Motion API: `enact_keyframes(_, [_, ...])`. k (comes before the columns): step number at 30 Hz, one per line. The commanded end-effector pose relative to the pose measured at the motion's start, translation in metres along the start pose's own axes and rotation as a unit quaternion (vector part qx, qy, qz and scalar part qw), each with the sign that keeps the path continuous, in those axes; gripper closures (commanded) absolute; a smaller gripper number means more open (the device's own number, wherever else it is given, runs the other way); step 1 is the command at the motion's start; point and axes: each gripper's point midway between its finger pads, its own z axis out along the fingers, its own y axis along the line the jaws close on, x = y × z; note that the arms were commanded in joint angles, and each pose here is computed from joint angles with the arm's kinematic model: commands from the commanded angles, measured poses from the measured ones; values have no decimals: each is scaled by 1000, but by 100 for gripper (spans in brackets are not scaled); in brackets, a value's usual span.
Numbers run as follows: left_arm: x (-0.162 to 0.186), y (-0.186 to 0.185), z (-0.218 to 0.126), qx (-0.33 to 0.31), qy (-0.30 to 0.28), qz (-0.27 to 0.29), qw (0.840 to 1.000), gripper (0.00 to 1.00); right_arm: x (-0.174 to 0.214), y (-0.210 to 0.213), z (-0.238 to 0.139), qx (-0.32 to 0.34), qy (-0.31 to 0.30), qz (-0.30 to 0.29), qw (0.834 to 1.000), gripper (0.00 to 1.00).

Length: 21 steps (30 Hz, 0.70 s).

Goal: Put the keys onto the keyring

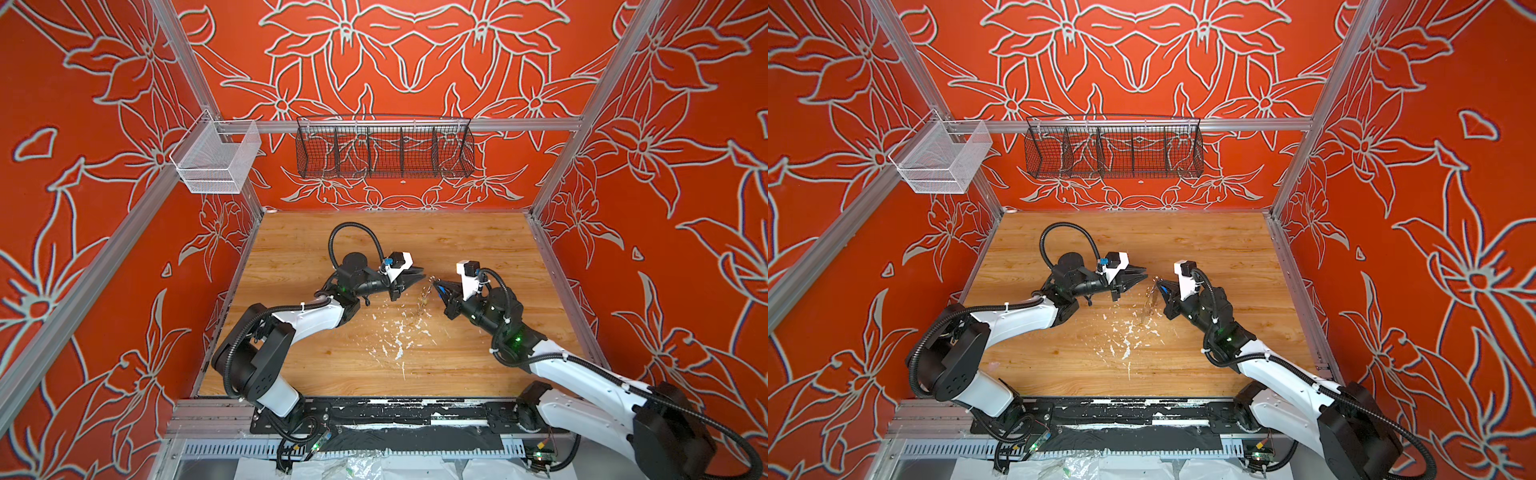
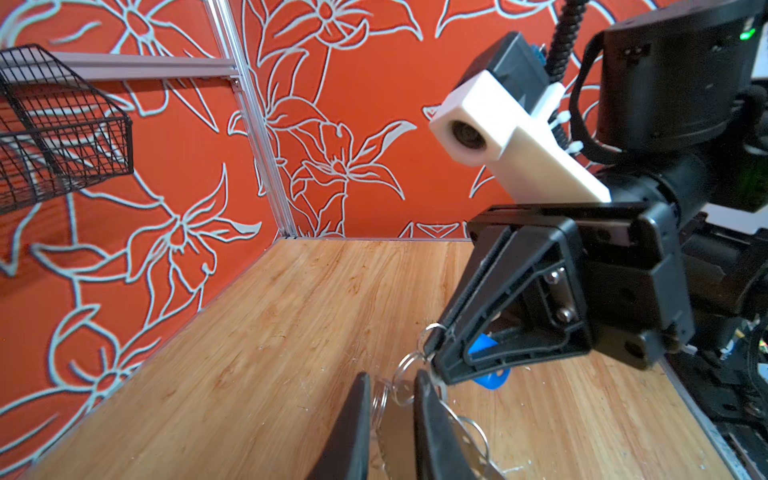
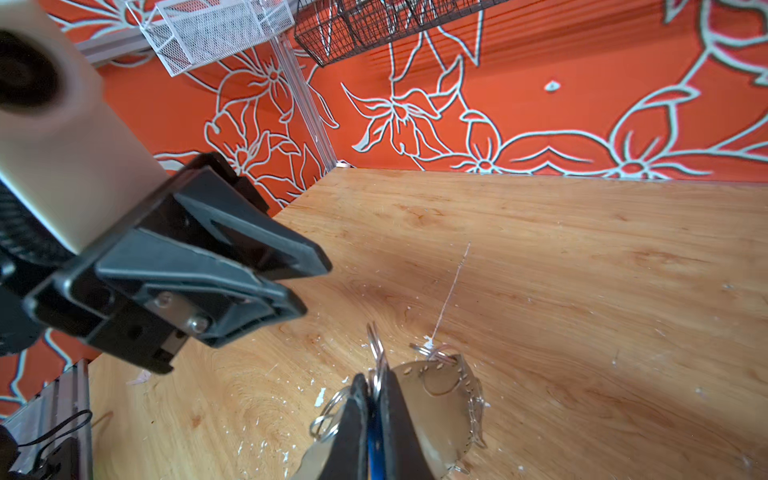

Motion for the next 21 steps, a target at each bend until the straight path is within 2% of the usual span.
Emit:
enact_keyframes(1, [-13,-8,-3,31,12,17,999,76,-26,2,-5,7,-37,-12,999,100])
enact_keyframes(8, [-10,-18,-1,88,73,11,993,76,-29,1,-8,12,-38,-18,999,100])
enact_keyframes(21, [4,-7,7,84,112,0,990,74,-27,15,-6,-24,-22,-38,999,100])
